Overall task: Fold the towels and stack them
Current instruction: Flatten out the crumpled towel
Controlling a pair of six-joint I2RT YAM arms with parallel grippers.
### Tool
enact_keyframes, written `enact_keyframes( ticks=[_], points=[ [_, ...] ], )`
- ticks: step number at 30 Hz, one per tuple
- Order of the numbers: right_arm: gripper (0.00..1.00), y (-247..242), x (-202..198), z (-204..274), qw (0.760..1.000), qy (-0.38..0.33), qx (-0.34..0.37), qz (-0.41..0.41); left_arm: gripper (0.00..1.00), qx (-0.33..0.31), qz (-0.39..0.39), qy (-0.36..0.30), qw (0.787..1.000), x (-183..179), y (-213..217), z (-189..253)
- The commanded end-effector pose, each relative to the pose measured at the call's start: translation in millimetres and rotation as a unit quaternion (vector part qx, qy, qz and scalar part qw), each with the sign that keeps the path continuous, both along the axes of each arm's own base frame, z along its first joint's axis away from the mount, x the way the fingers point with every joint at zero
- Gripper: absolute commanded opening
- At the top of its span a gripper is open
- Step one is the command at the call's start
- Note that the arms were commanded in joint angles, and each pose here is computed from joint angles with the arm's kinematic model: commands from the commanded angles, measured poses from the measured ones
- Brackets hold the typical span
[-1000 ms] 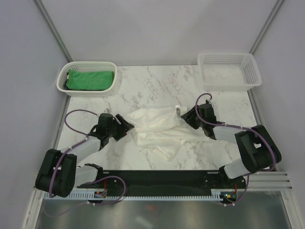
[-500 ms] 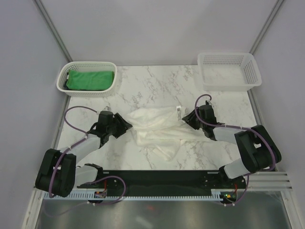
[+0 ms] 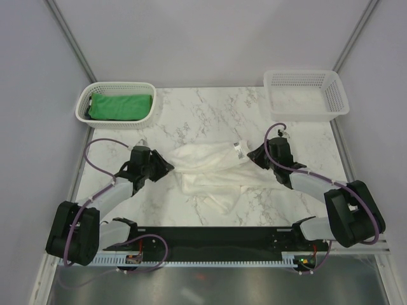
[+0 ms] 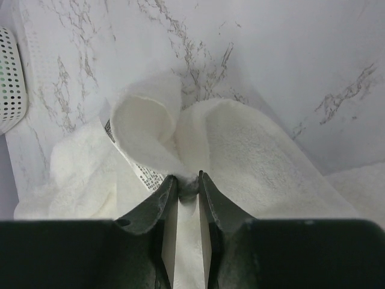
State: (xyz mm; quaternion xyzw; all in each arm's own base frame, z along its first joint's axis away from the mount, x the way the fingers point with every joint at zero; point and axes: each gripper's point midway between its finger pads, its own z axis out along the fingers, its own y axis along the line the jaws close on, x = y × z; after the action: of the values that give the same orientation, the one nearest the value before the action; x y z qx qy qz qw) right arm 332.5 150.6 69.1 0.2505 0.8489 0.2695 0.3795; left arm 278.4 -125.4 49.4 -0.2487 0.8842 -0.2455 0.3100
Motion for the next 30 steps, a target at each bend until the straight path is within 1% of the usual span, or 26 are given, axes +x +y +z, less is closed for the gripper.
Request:
enact_keyframes(
  ticks=[1,2,3,5,6,8,9,11,12,14,16,19,20,23,26,27,29,30],
  points=[
    [0.24,4.1,10.9,13.7,1.0,-0.02,0.004,0.001,0.47,0.018,-0.001,-0.025,1.0,12.3,2.7,10.4],
    [0.23,3.9,11.4,13.8,1.0,-0.021,0.005,0.001,0.43,0.018,-0.001,-0.027,0.999,13.2,2.5,10.4],
    [0.23,4.1,11.8,14.5,1.0,-0.021,0.005,0.001,0.37,0.016,-0.002,-0.03,0.999,13.8,2.1,11.9],
    [0.2,4.9,12.4,15.3,1.0,-0.022,0.007,0.002,0.33,0.014,-0.006,-0.034,0.999,15.1,0.2,14.2],
    [0.17,5.4,12.7,16.0,1.0,-0.022,0.008,0.002,0.28,0.012,-0.009,-0.034,0.999,14.7,-1.0,14.2],
    [0.09,5.8,12.9,16.7,1.0,-0.023,0.009,0.003,0.2,0.01,-0.013,-0.033,0.999,14.5,-2.3,14.9],
    [0.01,6.2,14.4,19.9,1.0,-0.026,0.01,0.003,0.13,0.006,-0.019,-0.034,0.999,14.6,-4.7,16.6],
    [0.0,5.7,13.9,26.0,0.999,-0.031,0.006,0.006,0.06,0.002,-0.027,-0.041,0.999,17.7,-7.8,24.5],
    [0.0,5.8,14.7,31.3,0.999,-0.031,0.003,0.008,0.02,0.001,-0.035,-0.03,0.999,13.4,-9.4,24.0],
    [0.0,5.0,18.5,50.7,0.999,-0.05,-0.004,0.011,0.02,-0.006,-0.056,-0.041,0.998,15.4,-15.7,38.0],
    [0.0,2.6,18.4,60.7,0.998,-0.054,-0.012,0.011,0.02,-0.004,-0.07,-0.037,0.997,11.6,-17.5,44.3],
    [0.0,1.8,19.8,92.9,0.996,-0.084,-0.009,0.011,0.02,-0.013,-0.096,-0.044,0.994,8.6,-24.3,60.1],
    [0.0,3.0,21.5,105.3,0.995,-0.095,-0.006,0.012,0.02,-0.015,-0.103,-0.055,0.993,9.4,-26.4,70.9],
    [0.0,-0.6,15.8,124.7,0.994,-0.106,-0.004,0.009,0.02,-0.017,-0.127,-0.059,0.99,6.5,-30.8,85.1],
    [0.0,-5.0,5.9,125.4,0.996,-0.092,0.0,-0.001,0.02,-0.008,-0.148,-0.04,0.988,6.9,-33.4,81.4],
    [0.0,-5.6,0.0,113.9,0.997,-0.078,0.001,-0.001,0.02,-0.002,-0.153,-0.025,0.988,8.5,-33.4,70.2],
    [0.0,-3.2,-8.7,109.0,0.997,-0.071,0.026,-0.003,0.02,0.0,-0.161,-0.024,0.987,12.3,-35.8,58.4],
    [0.0,-3.5,-14.8,95.9,0.998,-0.063,0.032,-0.003,0.06,0.002,-0.16,-0.035,0.986,21.7,-37.0,53.0]
  ],
)
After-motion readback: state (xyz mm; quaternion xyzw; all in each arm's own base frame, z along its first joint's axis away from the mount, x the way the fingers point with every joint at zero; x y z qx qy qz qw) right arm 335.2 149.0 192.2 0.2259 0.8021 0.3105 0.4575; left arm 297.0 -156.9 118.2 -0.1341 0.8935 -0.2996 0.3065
